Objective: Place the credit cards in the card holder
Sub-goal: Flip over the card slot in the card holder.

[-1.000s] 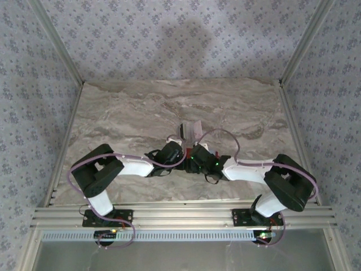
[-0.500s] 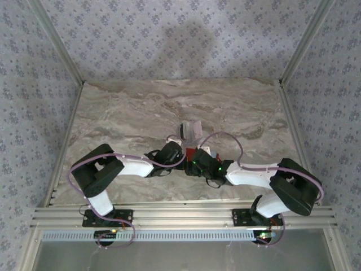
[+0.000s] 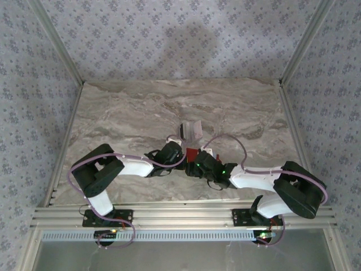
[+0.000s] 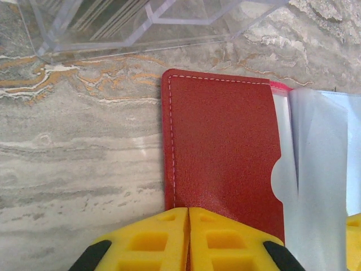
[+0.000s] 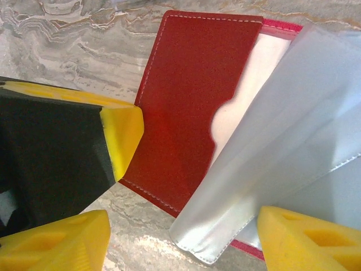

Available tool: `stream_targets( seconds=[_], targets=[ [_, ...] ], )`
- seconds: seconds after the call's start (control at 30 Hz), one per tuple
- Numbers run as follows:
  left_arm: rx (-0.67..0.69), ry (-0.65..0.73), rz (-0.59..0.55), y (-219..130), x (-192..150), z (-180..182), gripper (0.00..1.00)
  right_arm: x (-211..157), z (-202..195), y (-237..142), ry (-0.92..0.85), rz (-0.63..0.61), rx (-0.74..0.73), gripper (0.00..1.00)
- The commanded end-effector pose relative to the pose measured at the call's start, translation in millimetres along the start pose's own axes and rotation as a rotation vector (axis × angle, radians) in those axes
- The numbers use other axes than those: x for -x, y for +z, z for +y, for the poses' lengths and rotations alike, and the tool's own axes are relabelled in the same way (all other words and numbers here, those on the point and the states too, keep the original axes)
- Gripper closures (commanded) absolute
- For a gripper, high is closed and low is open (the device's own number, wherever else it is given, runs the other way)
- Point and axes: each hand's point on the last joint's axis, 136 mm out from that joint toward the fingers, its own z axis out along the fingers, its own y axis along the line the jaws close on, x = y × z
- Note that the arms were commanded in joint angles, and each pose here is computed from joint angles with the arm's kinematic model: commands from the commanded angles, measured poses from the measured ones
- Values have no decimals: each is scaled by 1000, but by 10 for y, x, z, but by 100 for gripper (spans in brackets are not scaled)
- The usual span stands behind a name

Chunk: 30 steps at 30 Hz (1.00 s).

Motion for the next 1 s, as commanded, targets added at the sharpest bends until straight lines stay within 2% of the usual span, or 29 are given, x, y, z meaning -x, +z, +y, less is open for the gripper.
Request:
stream_targets(
  seconds=[0.0,0.2,0.7,0.97],
  targets=[
    [177,-8,175,65,-545,567,90,-235,-114,-32,28,76,2,28],
    [173,-9,178,77,-549,558,90,-289,-222,-29,81,69,6,27],
    [164,-6,180,91,-556,531,90,139,-211,-83,213,14,72,28],
    [164,-5,182,102,-592,547,90,368,-70,-73,181,15,104,27]
  ],
)
